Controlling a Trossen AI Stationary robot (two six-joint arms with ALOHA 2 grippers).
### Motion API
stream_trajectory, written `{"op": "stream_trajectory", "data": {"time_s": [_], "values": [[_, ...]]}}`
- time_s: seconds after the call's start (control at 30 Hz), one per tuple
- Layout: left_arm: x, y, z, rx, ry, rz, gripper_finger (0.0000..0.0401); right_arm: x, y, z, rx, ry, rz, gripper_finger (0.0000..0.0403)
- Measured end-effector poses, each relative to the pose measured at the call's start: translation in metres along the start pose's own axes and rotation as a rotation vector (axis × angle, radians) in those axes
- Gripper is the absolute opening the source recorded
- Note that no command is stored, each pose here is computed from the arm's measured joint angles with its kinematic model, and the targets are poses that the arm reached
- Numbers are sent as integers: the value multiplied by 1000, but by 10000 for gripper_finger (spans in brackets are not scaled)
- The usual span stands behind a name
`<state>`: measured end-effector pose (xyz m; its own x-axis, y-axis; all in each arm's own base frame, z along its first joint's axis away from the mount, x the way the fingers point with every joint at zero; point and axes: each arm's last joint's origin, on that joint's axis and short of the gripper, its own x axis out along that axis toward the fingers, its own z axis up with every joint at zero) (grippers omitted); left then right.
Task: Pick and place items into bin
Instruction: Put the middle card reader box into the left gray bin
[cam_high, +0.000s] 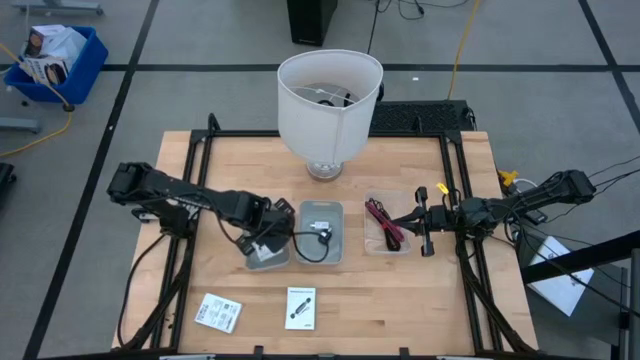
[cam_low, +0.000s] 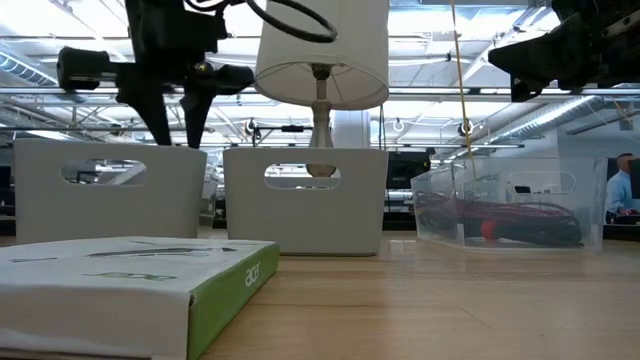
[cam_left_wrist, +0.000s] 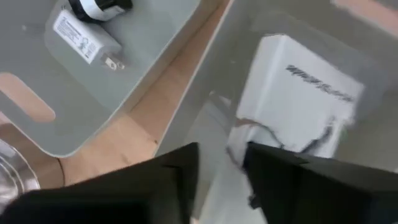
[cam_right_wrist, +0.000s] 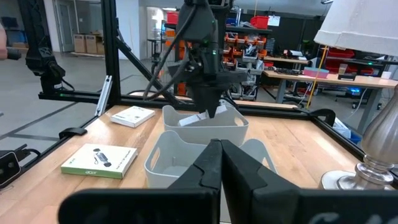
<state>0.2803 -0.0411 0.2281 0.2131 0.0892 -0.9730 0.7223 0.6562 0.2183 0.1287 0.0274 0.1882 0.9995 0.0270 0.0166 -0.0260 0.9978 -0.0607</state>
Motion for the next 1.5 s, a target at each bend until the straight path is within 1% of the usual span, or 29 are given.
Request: {"op": "stream_trajectory", "data": {"time_s": [0.1,0.2,0.3,0.37,0.47,0.6,0.77,0.87,1.0,1.13,1.23,1.33,1.4,1.5], "values": [[0,-1,-2,37,23,-17,191,0,0,0,0,0,0,0],[0,-5,-4,98,75,-12,237,0,0,0,2,0,0,0],[0,-3,-7,73,134,48,262,0,0,0,4,-2,0,0],[-1,0,-7,42,138,68,268,0,0,1,14,-6,3,0],[-1,-1,-3,48,116,78,266,0,0,1,29,-7,3,0],[-1,0,-3,41,98,77,246,2,0,2,24,13,2,0],[-1,0,-3,43,99,78,222,22,6,20,8,76,17,0],[-1,0,-3,33,106,88,215,47,16,31,-24,137,43,0],[-1,1,-3,7,104,97,214,93,34,45,-92,208,79,0],[-1,2,-2,-18,91,107,214,138,54,55,-151,221,174,0],[-1,3,-1,-41,82,114,214,166,66,53,-167,241,214,0],[-2,3,2,-49,65,130,214,189,73,44,-209,252,221,0],[-2,3,3,-58,67,156,214,201,77,38,-235,226,223,0],[-2,3,4,-89,66,163,214,213,84,29,-289,202,216,0]]}}
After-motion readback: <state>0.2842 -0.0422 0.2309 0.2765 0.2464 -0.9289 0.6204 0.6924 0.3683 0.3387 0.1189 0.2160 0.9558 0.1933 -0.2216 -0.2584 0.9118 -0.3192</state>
